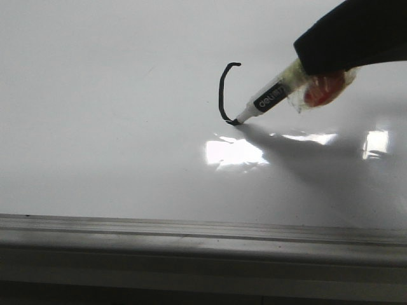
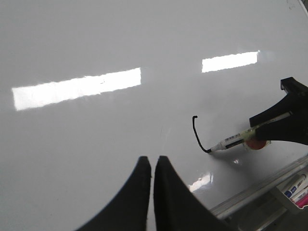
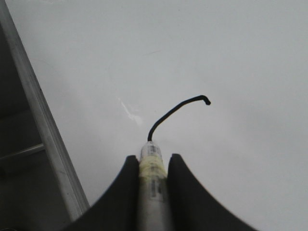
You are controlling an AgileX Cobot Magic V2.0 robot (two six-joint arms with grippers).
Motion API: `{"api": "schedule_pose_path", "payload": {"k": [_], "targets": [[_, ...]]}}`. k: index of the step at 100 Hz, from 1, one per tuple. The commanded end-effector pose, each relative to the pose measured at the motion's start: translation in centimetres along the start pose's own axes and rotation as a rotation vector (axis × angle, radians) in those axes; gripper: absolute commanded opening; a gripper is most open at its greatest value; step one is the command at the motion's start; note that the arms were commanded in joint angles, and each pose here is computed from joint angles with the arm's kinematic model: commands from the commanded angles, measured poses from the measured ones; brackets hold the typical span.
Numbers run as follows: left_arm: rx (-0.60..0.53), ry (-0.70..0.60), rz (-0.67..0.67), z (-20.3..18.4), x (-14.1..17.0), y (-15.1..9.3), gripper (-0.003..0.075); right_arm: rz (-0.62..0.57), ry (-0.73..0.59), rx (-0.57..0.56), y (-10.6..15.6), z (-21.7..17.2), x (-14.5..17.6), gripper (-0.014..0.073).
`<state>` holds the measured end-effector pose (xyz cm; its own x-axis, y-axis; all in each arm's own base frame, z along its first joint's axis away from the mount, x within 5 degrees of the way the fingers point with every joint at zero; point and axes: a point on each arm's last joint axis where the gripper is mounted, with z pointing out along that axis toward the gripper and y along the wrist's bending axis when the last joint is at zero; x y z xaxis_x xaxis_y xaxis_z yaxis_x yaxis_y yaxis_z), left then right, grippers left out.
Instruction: Write number 0 on whiteboard
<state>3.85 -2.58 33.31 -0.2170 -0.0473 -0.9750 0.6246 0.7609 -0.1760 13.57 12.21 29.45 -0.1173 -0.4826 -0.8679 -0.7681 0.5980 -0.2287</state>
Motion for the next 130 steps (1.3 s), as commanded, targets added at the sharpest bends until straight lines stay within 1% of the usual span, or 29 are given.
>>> {"api": "schedule_pose_path", "payload": {"k": [1, 31, 41, 60, 74, 89, 130], "targets": [[0.032, -0.089, -0.007, -0.2, -1.4, -0.4, -0.002, 0.002, -0.019, 0.05, -1.0, -0.7, -0.6, -0.0044], [0.032, -0.089, -0.007, -0.2, -1.4, -0.4, -0.002, 0.034, -0.032, 0.17, -2.8, -2.3, -0.3, -0.0044], [0.032, -0.089, -0.007, -0.2, -1.4, -0.4, -0.002, 0.038, -0.057, 0.209, -3.3, -2.6, -0.4, -0.0044], [0.032, -0.089, -0.007, -0.2, -1.4, -0.4, -0.002, 0.033, -0.094, 0.231, -3.8, -2.7, -1.5, -0.0044], [0.032, -0.089, -0.007, -0.2, -1.4, -0.4, -0.002, 0.034, -0.091, 0.231, -4.2, -2.1, -2.2, -0.0044], [0.032, -0.089, -0.007, -0.2, -1.4, -0.4, -0.002, 0.032, -0.069, 0.204, -4.3, -1.2, -2.7, -0.0044], [0.032, -0.089, -0.007, -0.2, -1.4, -0.4, -0.002, -0.012, -0.084, 0.107, -2.4, 1.6, -3.3, -0.0044]]}}
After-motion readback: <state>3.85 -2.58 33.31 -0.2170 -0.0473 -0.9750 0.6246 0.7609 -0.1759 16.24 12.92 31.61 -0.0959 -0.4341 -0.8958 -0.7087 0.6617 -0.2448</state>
